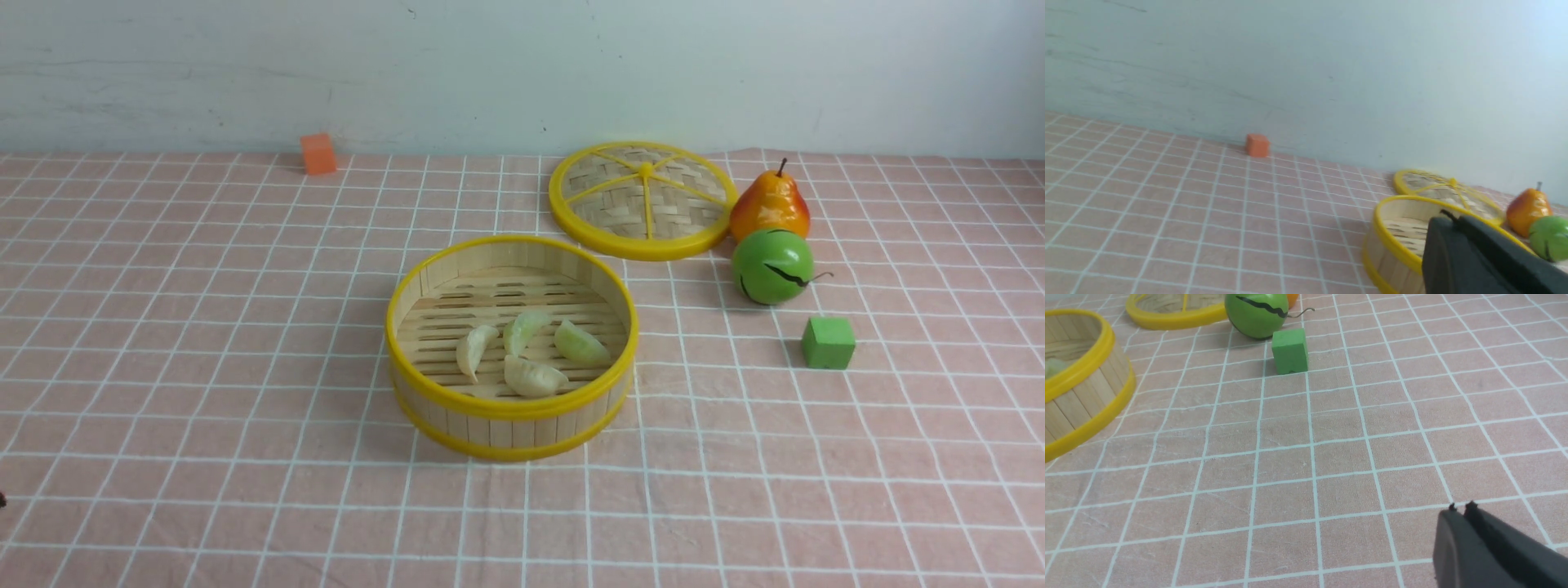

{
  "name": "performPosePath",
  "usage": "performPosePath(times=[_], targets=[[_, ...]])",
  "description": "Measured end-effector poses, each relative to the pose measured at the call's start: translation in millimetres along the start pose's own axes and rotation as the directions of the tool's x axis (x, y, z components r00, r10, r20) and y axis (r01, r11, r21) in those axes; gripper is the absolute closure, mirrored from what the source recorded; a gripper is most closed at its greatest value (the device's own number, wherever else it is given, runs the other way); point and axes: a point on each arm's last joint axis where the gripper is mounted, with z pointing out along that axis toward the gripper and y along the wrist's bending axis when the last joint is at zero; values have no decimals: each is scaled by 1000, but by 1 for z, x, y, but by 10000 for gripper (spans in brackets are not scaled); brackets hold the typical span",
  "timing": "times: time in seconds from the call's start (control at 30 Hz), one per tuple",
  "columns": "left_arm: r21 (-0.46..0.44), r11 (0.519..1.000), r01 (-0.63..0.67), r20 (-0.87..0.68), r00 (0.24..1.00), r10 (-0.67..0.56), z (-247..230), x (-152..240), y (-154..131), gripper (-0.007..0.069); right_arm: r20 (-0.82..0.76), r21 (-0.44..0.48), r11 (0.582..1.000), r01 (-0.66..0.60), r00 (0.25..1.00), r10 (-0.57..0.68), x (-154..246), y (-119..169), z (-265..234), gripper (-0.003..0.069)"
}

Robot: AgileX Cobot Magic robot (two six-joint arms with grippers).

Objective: Put the dumplings into the steamer on the table with the pink tablecloth.

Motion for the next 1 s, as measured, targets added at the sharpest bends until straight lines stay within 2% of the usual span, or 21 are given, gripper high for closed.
performPosePath(times=[0.2, 0.37, 0.63, 1.0], targets=[[-111, 994, -12, -44, 999, 7, -6, 13, 9, 639, 0, 0, 1000, 0, 1000, 0, 0, 0, 0, 630], [-218, 975, -41, -226, 974, -9, -10, 30, 17, 639, 0, 0, 1000, 0, 1000, 0, 0, 0, 0, 622], [-247, 965, -86, -357, 934, -8, -14, 42, 20, 639, 0, 0, 1000, 0, 1000, 0, 0, 0, 0, 613], [-249, 964, -88, -366, 930, -10, -14, 42, 21, 639, 0, 0, 1000, 0, 1000, 0, 0, 0, 0, 599]])
